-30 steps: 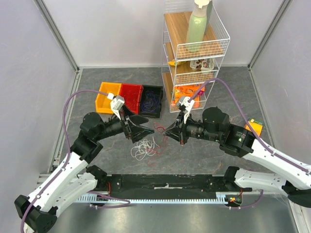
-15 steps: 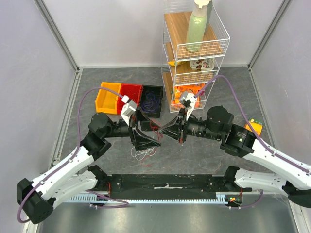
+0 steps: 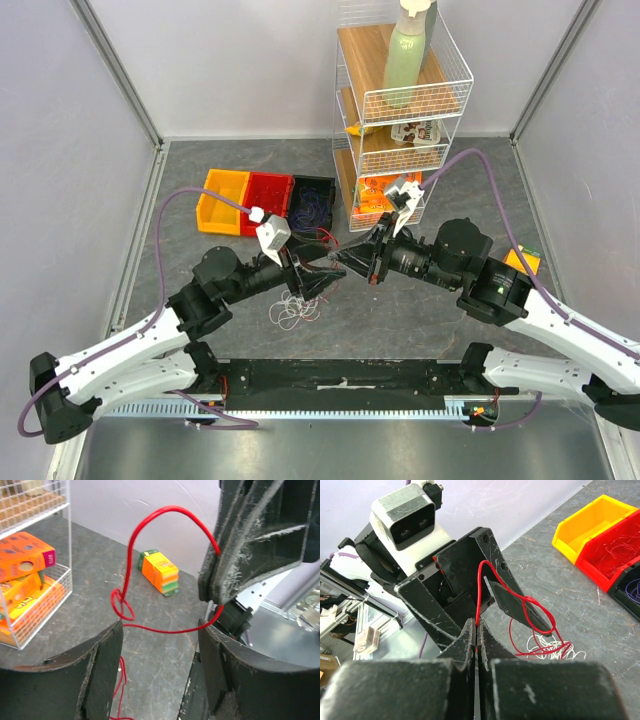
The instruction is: Untangle the cables
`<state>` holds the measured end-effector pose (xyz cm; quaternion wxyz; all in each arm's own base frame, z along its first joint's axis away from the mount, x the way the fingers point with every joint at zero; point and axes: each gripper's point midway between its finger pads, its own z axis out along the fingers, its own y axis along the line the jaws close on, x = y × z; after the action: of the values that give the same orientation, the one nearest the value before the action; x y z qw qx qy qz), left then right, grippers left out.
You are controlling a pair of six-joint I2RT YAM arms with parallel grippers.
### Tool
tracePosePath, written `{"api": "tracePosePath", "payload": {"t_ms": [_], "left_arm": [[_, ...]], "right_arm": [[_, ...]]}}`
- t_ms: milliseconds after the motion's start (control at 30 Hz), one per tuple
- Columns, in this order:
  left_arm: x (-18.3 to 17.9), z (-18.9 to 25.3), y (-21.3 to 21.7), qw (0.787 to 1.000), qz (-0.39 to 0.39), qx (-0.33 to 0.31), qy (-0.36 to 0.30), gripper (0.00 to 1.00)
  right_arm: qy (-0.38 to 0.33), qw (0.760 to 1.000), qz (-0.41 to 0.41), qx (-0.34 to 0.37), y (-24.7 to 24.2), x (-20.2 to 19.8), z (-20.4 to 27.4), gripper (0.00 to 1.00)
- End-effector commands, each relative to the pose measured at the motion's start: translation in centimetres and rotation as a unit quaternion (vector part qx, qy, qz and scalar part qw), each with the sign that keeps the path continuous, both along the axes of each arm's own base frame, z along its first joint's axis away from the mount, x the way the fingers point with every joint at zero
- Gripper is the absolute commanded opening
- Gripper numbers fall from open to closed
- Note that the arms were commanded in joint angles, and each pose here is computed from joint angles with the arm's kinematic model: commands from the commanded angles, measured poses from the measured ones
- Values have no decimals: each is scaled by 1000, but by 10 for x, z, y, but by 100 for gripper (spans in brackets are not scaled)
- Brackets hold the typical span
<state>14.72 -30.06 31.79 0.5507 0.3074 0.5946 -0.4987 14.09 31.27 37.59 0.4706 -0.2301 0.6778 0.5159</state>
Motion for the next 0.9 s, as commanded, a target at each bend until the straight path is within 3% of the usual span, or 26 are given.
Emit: {"api": "tracePosePath", "payload": {"t_ms": [0, 300, 400, 500, 600, 667, 733, 867], "left_arm": [[19, 21, 1, 997, 49, -21, -52, 65], [32, 17, 6, 994, 87, -21, -64, 54], [38, 17, 7, 992, 101, -17, -67, 66], [39, 20, 6, 992, 100, -16, -73, 67], [40, 22, 6, 992, 103, -17, -77, 52], [39, 25, 9, 991, 107, -22, -79, 30], [35, 28, 11, 991, 102, -32, -83, 15], [28, 23, 10, 993, 84, -27, -82, 6]], "right_arm": [[-2, 999, -3, 34, 2, 2, 16, 0], [8, 999, 14, 42, 5, -4, 13, 0], [8, 999, 25, 41, 7, -7, 12, 0], [10, 999, 32, 42, 9, -9, 12, 0], [11, 998, 36, 45, 9, -11, 13, 0], [13, 998, 33, 44, 8, -10, 10, 0], [13, 998, 31, 45, 6, -11, 9, 0], [12, 998, 19, 50, 1, -9, 10, 0]]}}
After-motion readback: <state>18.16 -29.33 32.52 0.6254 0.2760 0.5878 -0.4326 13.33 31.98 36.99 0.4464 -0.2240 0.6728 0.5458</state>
